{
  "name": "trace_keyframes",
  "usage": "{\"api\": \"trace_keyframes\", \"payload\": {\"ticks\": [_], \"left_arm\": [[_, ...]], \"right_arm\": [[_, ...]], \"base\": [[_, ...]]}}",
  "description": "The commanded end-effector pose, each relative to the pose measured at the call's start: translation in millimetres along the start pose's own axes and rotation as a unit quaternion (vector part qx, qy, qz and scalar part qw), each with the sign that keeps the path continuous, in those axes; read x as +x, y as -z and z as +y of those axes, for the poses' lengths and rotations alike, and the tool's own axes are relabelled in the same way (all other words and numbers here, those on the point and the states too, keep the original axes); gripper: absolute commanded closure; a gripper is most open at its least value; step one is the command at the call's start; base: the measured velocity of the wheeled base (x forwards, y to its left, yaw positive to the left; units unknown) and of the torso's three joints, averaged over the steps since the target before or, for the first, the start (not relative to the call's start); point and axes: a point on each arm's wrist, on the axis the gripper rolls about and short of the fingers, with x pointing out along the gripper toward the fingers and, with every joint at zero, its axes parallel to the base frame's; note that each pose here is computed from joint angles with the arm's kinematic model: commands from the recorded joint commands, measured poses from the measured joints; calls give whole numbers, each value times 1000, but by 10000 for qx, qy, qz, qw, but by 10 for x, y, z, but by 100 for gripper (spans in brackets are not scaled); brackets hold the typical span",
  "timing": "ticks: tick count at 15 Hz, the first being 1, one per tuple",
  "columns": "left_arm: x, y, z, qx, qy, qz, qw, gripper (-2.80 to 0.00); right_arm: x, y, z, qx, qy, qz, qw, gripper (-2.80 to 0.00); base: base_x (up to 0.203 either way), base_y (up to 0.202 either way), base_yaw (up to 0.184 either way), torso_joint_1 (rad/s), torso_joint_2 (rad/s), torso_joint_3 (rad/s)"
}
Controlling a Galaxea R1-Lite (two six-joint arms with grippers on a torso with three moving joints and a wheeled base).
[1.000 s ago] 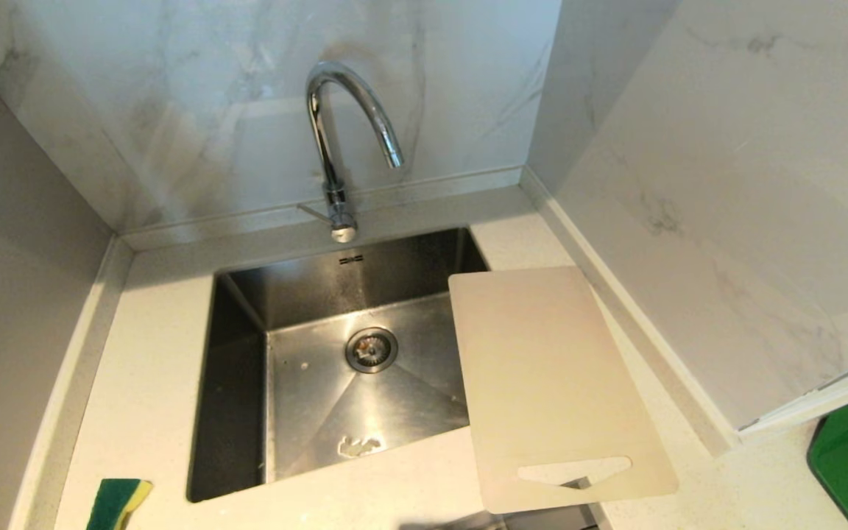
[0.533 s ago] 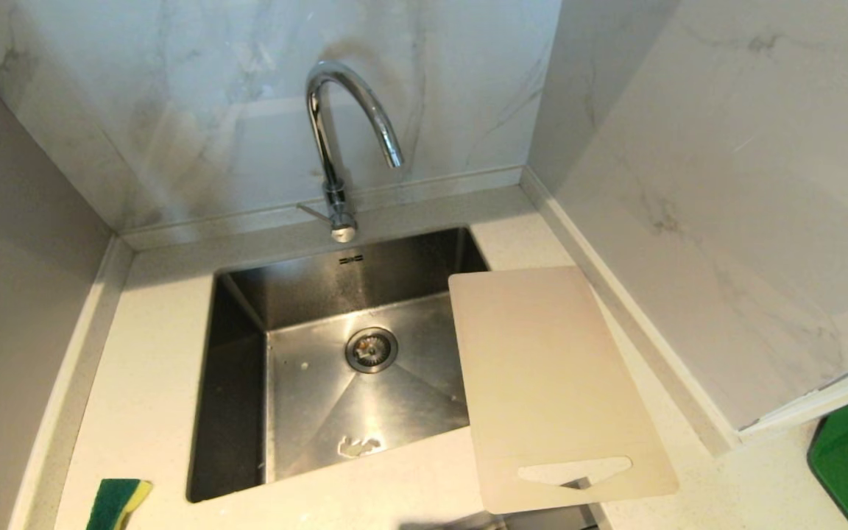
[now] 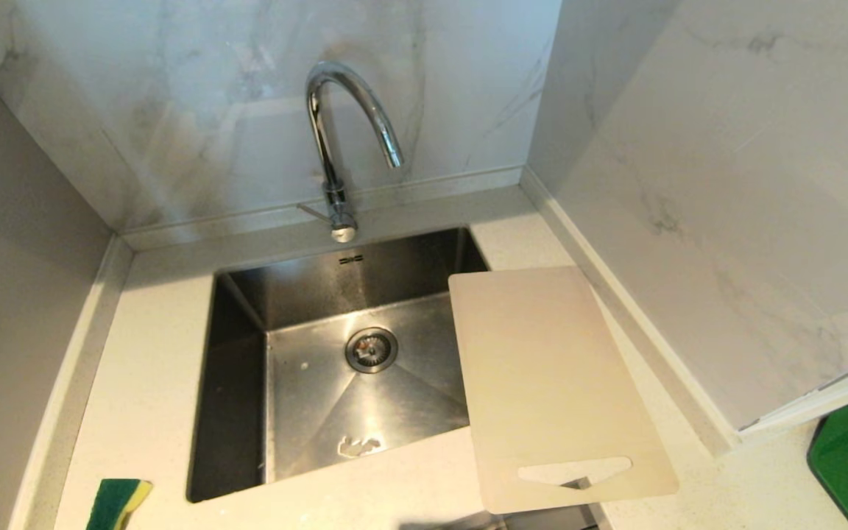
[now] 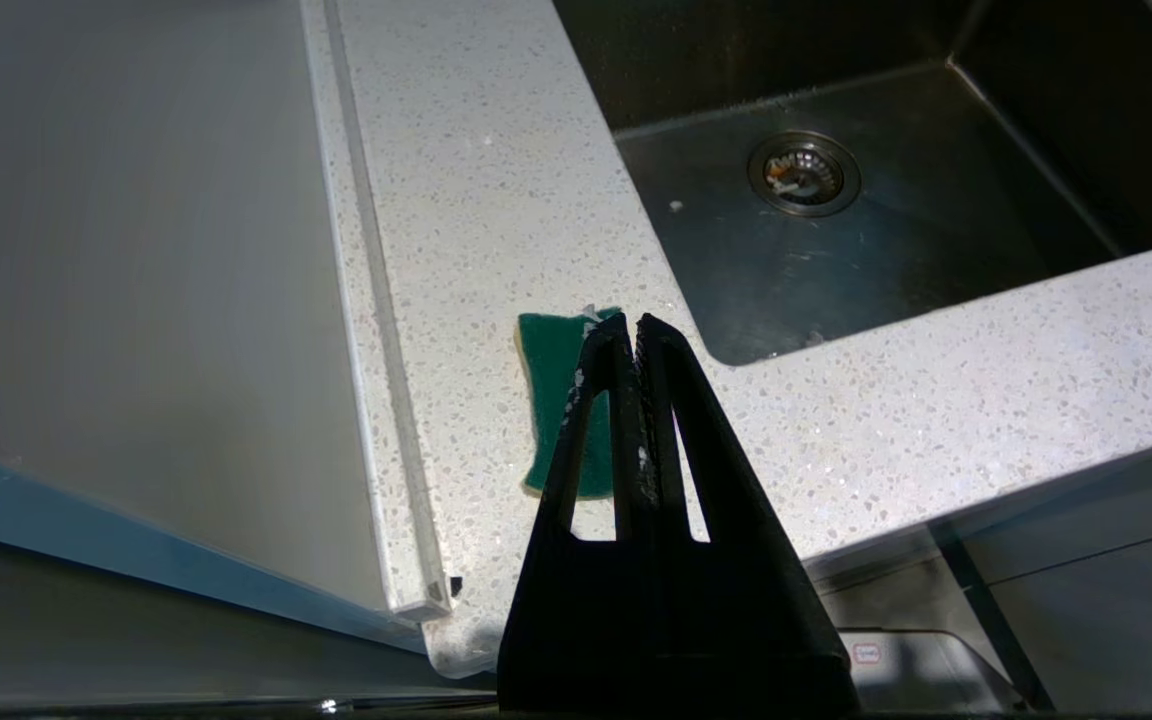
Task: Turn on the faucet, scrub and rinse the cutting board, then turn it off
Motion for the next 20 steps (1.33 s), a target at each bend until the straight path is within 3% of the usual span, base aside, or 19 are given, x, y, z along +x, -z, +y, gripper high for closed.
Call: {"api": "trace_keyframes", "payload": {"ticks": [1, 20], "left_arm": [[3, 8, 0, -2, -4, 20, 10000, 0], [3, 8, 0, -1, -3, 20, 10000, 0]], "right_arm": [[1, 1, 0, -1, -5, 8, 10000, 0], [2, 5, 0, 14, 3, 15, 10000, 0]], "base": [[0, 0, 0, 0, 0, 0], [0, 0, 0, 0, 0, 0]]}}
